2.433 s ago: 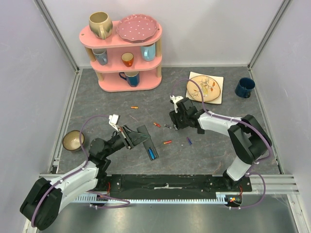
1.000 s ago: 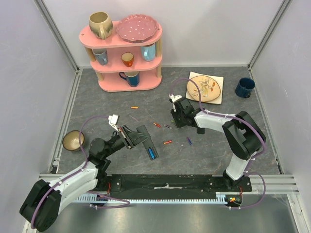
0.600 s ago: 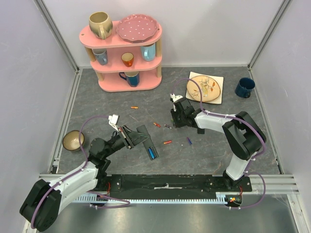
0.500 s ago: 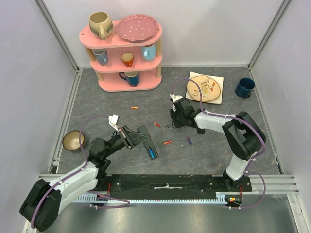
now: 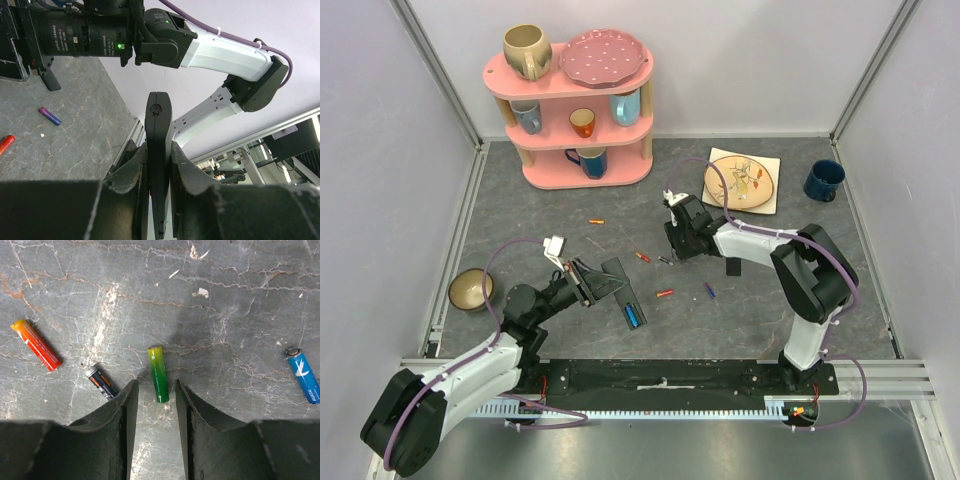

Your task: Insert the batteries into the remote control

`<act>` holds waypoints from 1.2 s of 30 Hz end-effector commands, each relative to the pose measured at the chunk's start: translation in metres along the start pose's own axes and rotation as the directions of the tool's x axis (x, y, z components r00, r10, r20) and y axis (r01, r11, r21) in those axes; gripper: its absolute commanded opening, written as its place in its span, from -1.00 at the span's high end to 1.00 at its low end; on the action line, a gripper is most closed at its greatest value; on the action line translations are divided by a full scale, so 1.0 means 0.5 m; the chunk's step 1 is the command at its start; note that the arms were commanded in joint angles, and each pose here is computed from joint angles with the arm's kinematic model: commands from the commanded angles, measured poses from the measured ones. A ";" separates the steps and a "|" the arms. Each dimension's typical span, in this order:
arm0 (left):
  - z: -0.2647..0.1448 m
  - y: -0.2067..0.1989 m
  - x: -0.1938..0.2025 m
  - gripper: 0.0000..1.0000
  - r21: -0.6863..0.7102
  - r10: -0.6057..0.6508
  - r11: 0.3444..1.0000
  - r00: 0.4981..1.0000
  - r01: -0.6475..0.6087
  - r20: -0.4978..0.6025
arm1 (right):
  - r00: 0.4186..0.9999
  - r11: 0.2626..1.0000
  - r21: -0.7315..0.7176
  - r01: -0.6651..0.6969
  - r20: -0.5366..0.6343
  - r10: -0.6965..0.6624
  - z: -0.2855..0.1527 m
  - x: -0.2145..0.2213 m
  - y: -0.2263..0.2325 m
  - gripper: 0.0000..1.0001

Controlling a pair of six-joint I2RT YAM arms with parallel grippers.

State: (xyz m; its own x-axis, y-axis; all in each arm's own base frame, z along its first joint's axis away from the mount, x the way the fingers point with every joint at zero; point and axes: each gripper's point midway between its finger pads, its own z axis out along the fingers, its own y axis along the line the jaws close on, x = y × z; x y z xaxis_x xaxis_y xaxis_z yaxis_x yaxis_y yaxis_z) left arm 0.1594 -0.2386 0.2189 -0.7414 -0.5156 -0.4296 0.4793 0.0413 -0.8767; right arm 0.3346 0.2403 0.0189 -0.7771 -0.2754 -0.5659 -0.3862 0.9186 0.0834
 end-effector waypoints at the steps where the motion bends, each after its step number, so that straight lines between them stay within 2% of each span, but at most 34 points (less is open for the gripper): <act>1: -0.016 0.021 0.010 0.96 -0.011 0.026 1.000 1.000 -0.025 0.009 | 0.999 0.999 0.024 0.043 -0.005 -0.043 0.004 -0.020 -0.006 0.15; 12: -0.021 0.037 0.018 0.96 -0.031 0.017 0.999 1.000 -0.017 0.003 | 0.996 0.996 0.043 0.074 -0.057 -0.072 0.010 0.012 -0.018 0.31; 18: -0.018 0.037 0.018 0.96 -0.032 0.017 0.999 1.000 -0.017 -0.004 | 0.996 0.996 0.052 0.067 -0.064 -0.063 0.002 0.025 -0.024 0.52; 20: -0.016 0.039 0.018 0.96 -0.036 0.015 0.999 1.000 -0.016 -0.007 | 0.995 0.996 0.059 0.066 -0.083 -0.061 -0.002 0.038 -0.028 0.71; 22: -0.015 0.041 0.021 0.96 -0.037 0.016 0.999 1.000 -0.016 -0.016 | 0.994 0.995 0.080 0.061 -0.095 -0.053 -0.006 0.046 -0.036 1.00; 24: -0.007 0.035 0.016 0.96 -0.031 0.018 0.999 1.000 -0.018 -0.021 | 0.992 0.992 0.116 0.056 -0.120 -0.042 -0.016 0.059 -0.050 1.00; 28: 0.003 0.029 0.012 0.96 -0.014 0.022 1.000 0.999 -0.022 -0.025 | 0.996 0.983 0.183 0.013 -0.089 0.004 -0.048 0.064 -0.074 1.00; 32: 0.011 0.027 0.010 0.96 -0.002 0.013 1.000 0.999 -0.013 -0.030 | 0.998 0.987 0.158 -0.022 -0.047 0.029 -0.089 0.059 -0.067 1.00; 36: 0.021 0.022 0.005 0.96 0.014 0.009 1.000 0.999 -0.009 -0.031 | 0.998 0.989 0.146 -0.021 -0.055 0.030 -0.105 0.065 -0.065 1.00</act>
State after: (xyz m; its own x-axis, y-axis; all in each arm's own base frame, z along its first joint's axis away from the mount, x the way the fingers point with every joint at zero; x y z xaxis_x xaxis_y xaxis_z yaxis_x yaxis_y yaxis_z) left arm 0.1701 -0.2473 0.1901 -0.7819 -0.4835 -0.3935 0.4060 0.0840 -0.9100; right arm 0.2988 0.1898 0.0255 -0.8187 -0.2892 -0.4961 -0.3141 0.9487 -0.0347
